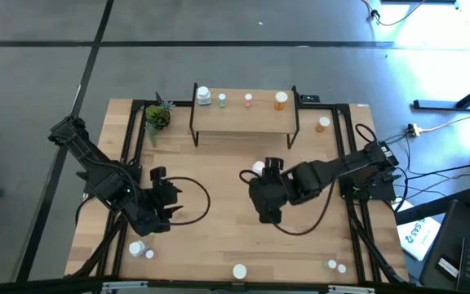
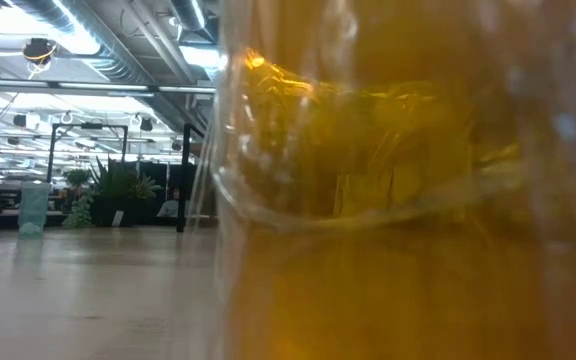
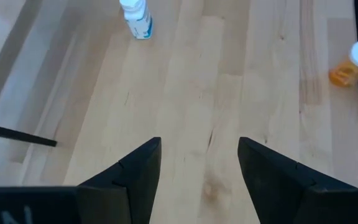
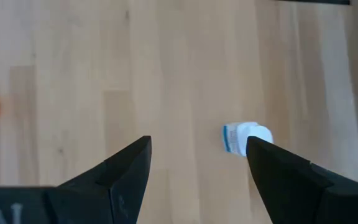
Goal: Pick and place medicine bottles onto shelf by color
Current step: Put the bottom white pill bottle on the shelf aligned with the other white pill bottle
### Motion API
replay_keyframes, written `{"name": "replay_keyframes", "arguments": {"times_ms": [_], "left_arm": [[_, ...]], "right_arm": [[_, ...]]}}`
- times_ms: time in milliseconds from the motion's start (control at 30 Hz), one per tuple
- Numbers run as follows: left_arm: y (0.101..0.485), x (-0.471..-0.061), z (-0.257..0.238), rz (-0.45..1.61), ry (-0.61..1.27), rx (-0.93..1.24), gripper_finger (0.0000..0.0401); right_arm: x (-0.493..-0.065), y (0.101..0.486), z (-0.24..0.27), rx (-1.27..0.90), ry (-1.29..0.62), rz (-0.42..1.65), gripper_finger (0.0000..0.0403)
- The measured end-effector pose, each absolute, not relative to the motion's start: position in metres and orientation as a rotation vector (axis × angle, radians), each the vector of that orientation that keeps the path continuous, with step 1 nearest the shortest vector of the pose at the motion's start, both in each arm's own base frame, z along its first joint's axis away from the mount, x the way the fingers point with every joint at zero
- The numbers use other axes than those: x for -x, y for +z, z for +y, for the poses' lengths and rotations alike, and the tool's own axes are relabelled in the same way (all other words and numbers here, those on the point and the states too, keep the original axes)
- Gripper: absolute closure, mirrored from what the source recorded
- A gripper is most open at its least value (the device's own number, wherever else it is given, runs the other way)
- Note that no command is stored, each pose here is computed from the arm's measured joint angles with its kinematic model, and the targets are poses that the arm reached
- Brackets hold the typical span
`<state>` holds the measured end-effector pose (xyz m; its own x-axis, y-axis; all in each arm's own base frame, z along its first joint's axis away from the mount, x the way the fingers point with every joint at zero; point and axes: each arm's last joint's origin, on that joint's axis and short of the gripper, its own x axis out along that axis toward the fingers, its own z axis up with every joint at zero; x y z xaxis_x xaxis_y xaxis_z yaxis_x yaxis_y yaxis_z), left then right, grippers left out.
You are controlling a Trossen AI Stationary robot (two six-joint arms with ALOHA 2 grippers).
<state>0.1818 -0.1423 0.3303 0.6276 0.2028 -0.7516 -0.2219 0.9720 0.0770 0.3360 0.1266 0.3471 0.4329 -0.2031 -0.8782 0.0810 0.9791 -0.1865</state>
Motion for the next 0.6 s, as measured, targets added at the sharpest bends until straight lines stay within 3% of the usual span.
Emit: {"name": "replay_keyframes", "arguments": {"times_ms": [600], "left_arm": [[0.322, -0.156, -0.120, 1.032, 0.598, 0.194, 0.0194]], "right_arm": [[-0.335, 0.354, 0.166, 0.102, -0.004, 0.972, 0.0139]]}}
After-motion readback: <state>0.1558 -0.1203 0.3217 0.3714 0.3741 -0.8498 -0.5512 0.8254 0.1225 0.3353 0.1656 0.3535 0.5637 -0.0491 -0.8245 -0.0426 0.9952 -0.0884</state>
